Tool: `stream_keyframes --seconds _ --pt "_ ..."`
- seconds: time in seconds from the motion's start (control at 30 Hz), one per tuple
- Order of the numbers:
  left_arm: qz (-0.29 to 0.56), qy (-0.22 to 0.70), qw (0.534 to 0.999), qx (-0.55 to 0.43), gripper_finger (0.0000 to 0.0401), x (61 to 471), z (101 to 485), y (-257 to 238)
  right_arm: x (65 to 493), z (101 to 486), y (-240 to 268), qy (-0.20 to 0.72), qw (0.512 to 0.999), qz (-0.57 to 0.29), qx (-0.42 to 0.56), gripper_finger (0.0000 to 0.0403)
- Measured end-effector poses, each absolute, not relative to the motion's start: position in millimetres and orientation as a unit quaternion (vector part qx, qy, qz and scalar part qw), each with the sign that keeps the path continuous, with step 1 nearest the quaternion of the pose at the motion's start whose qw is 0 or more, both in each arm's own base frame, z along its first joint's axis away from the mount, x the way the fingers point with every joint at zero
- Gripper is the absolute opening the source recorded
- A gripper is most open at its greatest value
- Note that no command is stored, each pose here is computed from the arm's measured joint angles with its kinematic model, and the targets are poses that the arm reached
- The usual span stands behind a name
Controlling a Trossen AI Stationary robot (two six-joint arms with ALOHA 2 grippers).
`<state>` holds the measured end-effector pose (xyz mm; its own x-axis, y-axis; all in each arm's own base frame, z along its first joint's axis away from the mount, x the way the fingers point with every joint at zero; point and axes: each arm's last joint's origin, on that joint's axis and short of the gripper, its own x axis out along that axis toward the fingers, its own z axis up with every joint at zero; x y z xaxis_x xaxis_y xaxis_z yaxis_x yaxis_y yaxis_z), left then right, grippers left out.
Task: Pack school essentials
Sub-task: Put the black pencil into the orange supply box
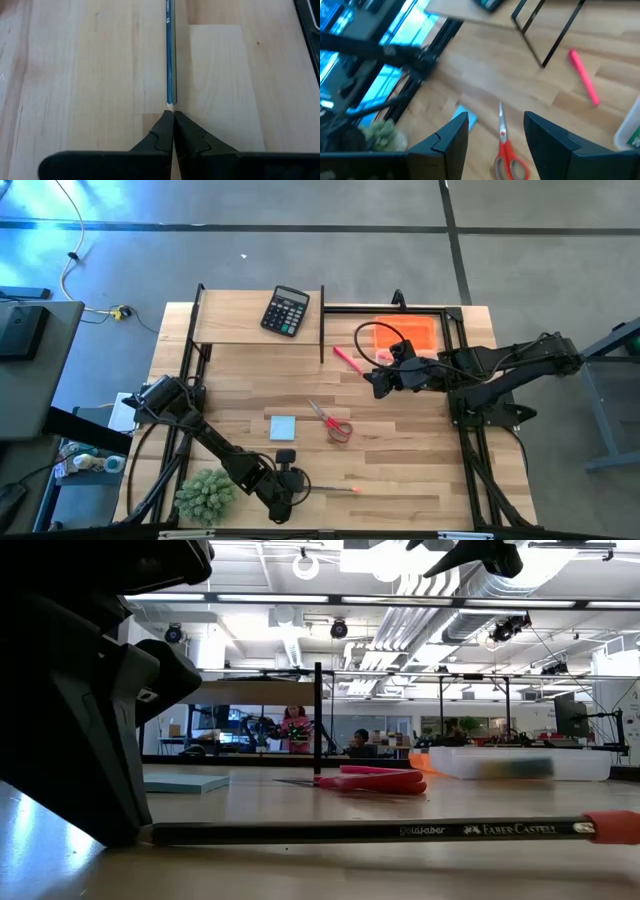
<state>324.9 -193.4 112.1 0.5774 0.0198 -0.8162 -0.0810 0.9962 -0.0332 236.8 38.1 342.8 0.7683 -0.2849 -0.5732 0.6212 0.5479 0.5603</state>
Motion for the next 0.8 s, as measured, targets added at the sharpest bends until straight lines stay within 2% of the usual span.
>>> stream_keyframes --seconds 0.33,0.8 --pt "0.077 0.455 0.885 -0.066 0.0 334.2 111.9 -174.5 236.3 334.6 73.7 0.293 0.852 -0.168 0.399 0.0181" --pt "0.086 0.471 0.875 -0.065 0.0 340.1 111.2 -157.5 256.7 277.5 130.4 0.475 0.838 -0.066 0.26 0.019"
